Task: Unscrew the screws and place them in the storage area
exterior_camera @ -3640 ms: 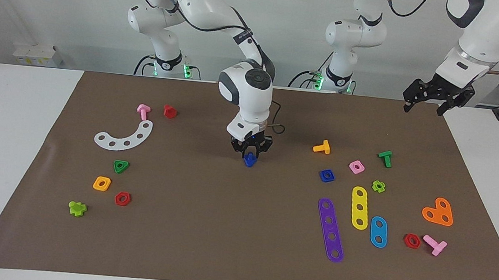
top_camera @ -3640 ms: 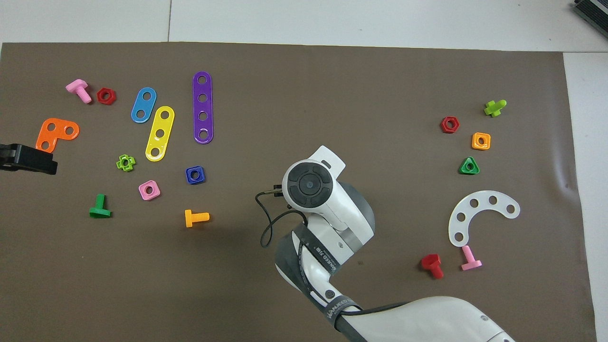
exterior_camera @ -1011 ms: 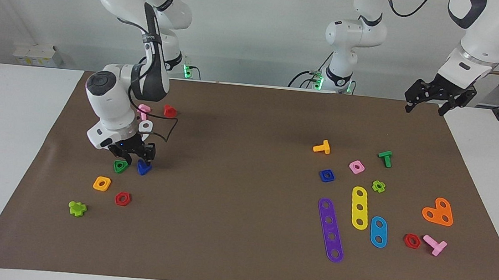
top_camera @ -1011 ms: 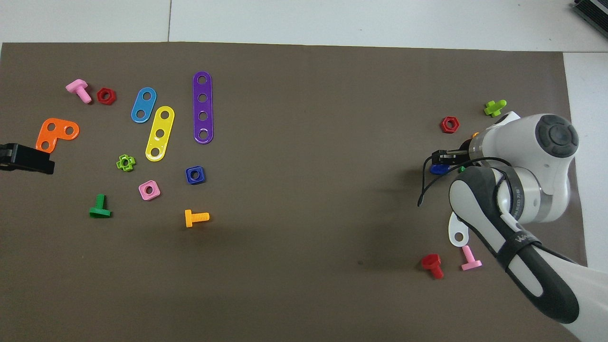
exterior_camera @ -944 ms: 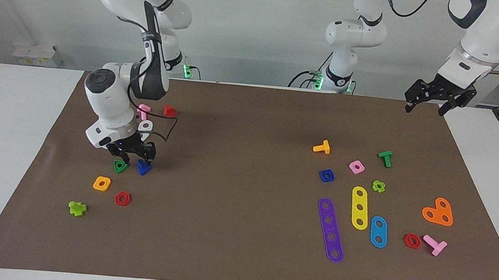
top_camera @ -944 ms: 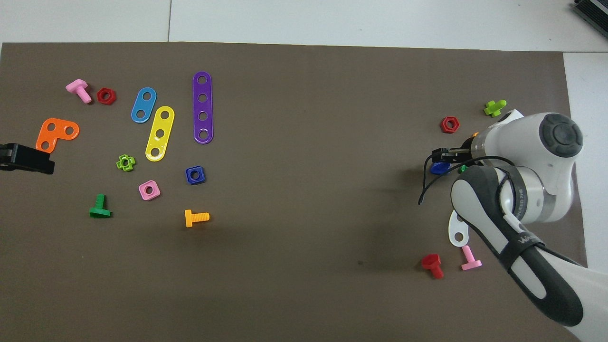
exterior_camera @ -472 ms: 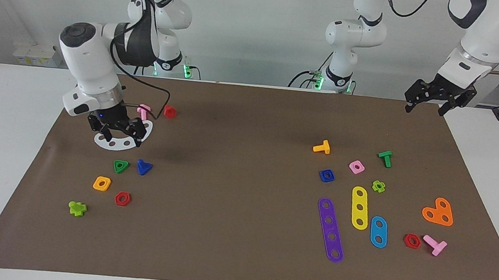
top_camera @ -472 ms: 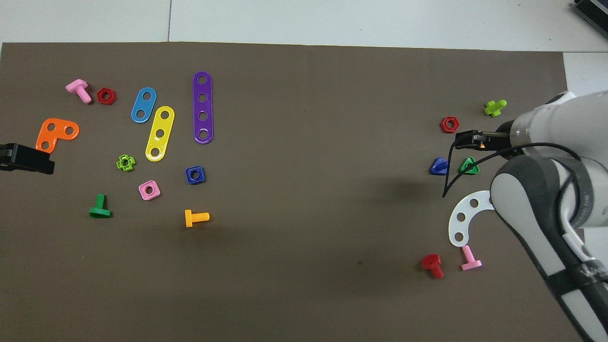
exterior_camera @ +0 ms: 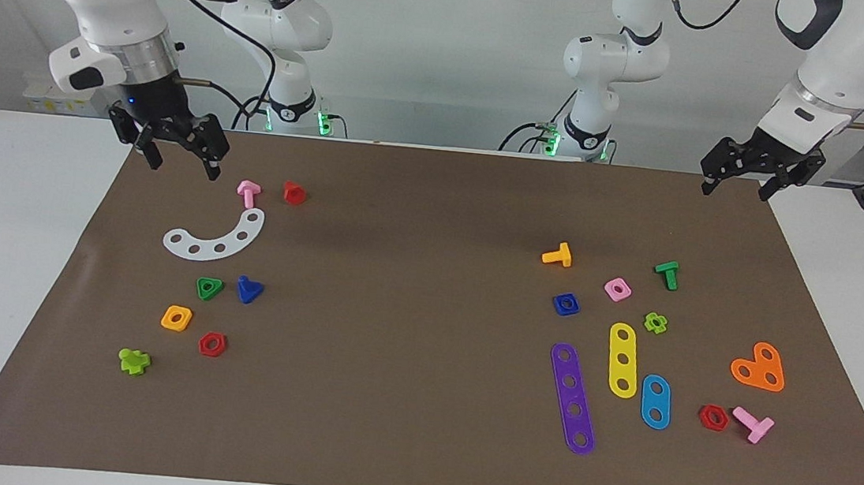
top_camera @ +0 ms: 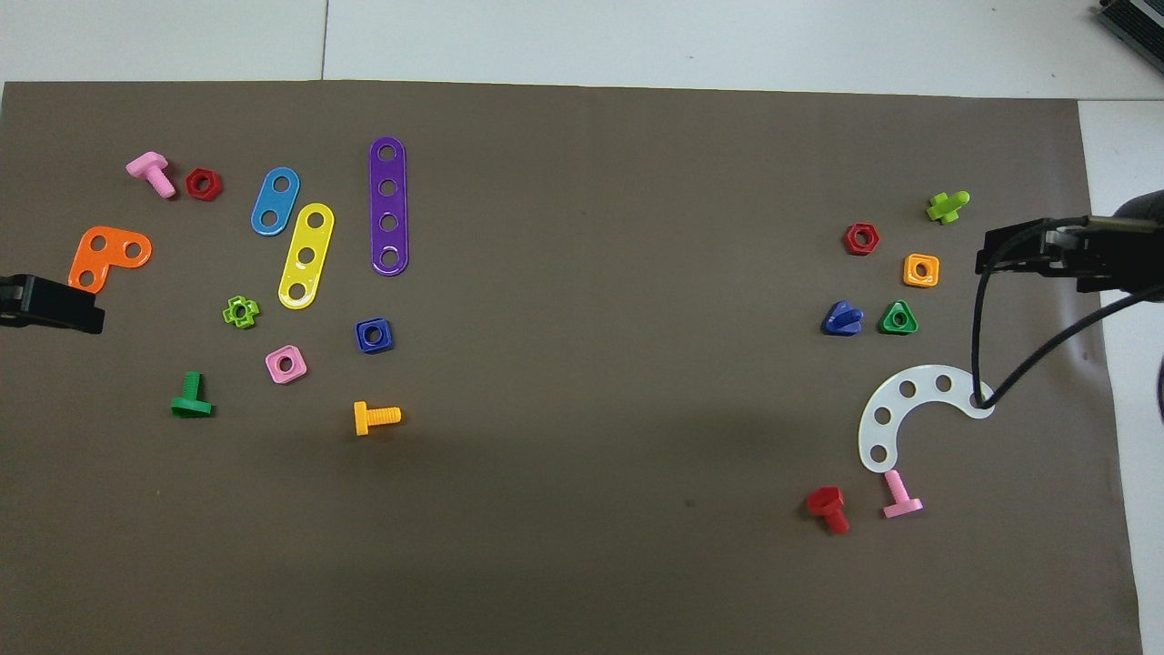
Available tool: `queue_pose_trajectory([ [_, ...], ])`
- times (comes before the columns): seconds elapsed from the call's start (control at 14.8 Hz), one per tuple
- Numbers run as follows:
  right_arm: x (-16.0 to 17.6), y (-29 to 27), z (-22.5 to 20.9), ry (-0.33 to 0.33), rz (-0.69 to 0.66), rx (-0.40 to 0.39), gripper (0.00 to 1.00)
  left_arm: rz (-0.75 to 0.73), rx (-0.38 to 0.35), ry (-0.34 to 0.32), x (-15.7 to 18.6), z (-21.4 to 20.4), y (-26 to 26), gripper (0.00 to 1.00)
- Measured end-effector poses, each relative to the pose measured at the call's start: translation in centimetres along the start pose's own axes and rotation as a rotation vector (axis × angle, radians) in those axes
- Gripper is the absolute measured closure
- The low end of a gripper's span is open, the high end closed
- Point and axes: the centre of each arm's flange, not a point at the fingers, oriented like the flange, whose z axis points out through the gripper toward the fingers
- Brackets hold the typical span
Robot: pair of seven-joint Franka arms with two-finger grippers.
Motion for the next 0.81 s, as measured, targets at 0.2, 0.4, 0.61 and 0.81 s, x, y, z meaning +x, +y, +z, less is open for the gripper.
queue_pose_trajectory([
  [0.2, -0.2, 0.1, -1.1, -0.009, 0.000, -0.004, 0.01, 0.000, 0.000, 0.000, 0.0, 0.0, 0.0, 0.00],
  [0.4, -0.5, 0.0, -0.6, -0.044, -0.003, -0.011, 0.01, 0.000, 0.000, 0.000, 0.0, 0.0, 0.0, 0.00],
  [0.61, -0.7, -0.5, -0.1, -0.060, -0.012, -0.013, 0.00, 0.000, 0.000, 0.000, 0.0, 0.0, 0.0, 0.00],
  [0.81, -0.9, -0.7, 0.5, -0.073, -0.017, -0.016, 0.00, 0.000, 0.000, 0.000, 0.0, 0.0, 0.0, 0.00],
])
